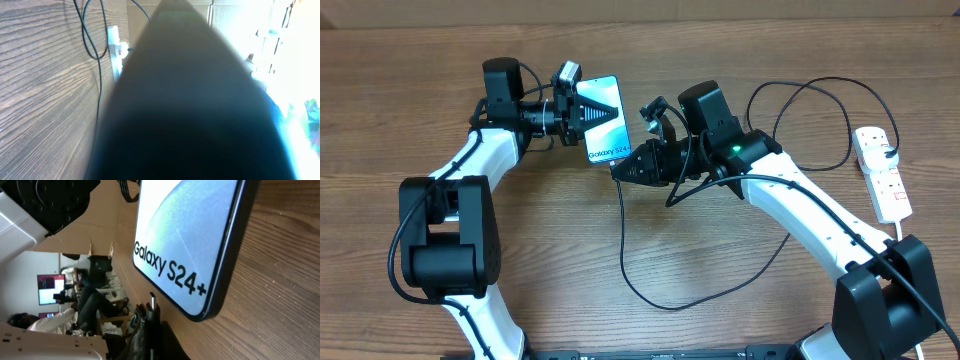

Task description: Plug charger to phone and switch on socket

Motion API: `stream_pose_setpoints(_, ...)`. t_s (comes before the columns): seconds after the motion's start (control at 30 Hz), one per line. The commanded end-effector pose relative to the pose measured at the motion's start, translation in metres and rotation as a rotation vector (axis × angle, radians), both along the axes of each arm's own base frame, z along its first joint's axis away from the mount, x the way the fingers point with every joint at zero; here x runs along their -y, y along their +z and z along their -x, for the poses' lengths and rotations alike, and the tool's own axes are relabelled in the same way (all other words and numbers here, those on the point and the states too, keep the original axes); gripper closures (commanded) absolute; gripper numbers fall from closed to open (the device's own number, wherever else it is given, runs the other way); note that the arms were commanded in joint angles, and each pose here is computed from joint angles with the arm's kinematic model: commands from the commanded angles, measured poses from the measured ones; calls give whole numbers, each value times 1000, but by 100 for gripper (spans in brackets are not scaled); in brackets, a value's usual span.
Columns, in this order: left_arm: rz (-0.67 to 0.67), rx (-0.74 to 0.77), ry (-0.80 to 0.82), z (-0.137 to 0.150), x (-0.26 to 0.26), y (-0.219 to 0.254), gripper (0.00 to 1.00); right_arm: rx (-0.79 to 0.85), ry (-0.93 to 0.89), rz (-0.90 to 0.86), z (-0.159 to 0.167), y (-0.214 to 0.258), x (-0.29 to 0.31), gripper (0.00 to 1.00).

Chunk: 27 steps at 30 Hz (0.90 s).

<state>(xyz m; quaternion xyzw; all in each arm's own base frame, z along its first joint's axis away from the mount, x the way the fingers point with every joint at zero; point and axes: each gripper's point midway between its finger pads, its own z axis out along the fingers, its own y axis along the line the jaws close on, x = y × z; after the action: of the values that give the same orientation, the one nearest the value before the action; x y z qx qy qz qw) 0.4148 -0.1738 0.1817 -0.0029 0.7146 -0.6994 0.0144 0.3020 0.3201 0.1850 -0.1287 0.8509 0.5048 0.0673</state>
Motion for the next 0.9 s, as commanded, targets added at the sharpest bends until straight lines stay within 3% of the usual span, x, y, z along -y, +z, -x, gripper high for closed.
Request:
stream_pose_setpoints(0.0, 22, 17, -26, 3, -2, 8, 96, -28, -8, 6, 1, -6, -1, 96)
stream_pose_setpoints(0.87, 21, 17, -25, 3, -2, 8, 96, -71, -88, 21, -9, -7, 0, 96)
